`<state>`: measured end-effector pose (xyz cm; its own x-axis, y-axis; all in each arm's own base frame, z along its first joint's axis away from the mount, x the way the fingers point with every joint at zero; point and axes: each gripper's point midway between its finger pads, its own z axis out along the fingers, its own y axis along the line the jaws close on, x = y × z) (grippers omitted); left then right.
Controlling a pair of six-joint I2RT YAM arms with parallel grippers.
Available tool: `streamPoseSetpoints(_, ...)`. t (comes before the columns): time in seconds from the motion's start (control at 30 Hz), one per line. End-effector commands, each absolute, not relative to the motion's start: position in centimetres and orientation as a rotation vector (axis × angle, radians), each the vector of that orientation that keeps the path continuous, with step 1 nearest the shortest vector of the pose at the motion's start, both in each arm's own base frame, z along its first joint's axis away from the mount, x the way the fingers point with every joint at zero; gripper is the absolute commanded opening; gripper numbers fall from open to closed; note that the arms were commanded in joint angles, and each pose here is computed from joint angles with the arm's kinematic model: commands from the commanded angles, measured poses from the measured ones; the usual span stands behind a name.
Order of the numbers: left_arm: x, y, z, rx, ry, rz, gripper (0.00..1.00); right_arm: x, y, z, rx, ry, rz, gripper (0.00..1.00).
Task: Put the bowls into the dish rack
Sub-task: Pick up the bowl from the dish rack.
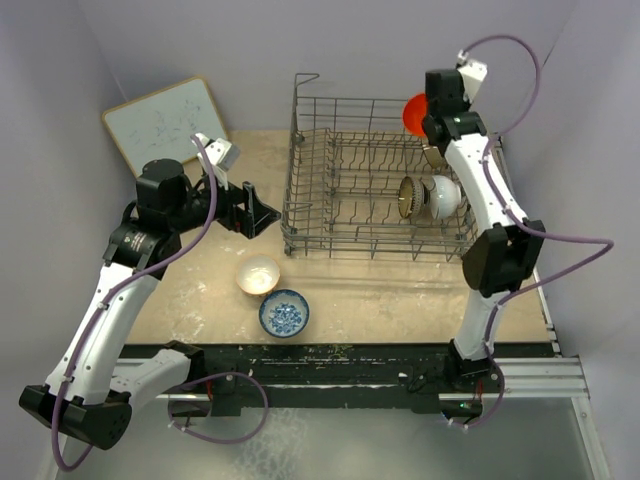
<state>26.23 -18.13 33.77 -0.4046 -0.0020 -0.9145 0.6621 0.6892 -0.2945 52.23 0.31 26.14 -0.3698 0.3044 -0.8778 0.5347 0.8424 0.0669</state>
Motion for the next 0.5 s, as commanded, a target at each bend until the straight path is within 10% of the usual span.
streamPoseSetpoints(0.0,25.6,-18.3,37.0,0.549,1.749,-0.799,0.99,51.7,0.2,33.3,0.459,1.862,-0.689,0.0)
streamPoseSetpoints(0.47,25.3,-18.2,36.7,0.545,1.744,-0.801,0.99,49.4,2.9,35.0,0.122,1.721,-1.522,0.0)
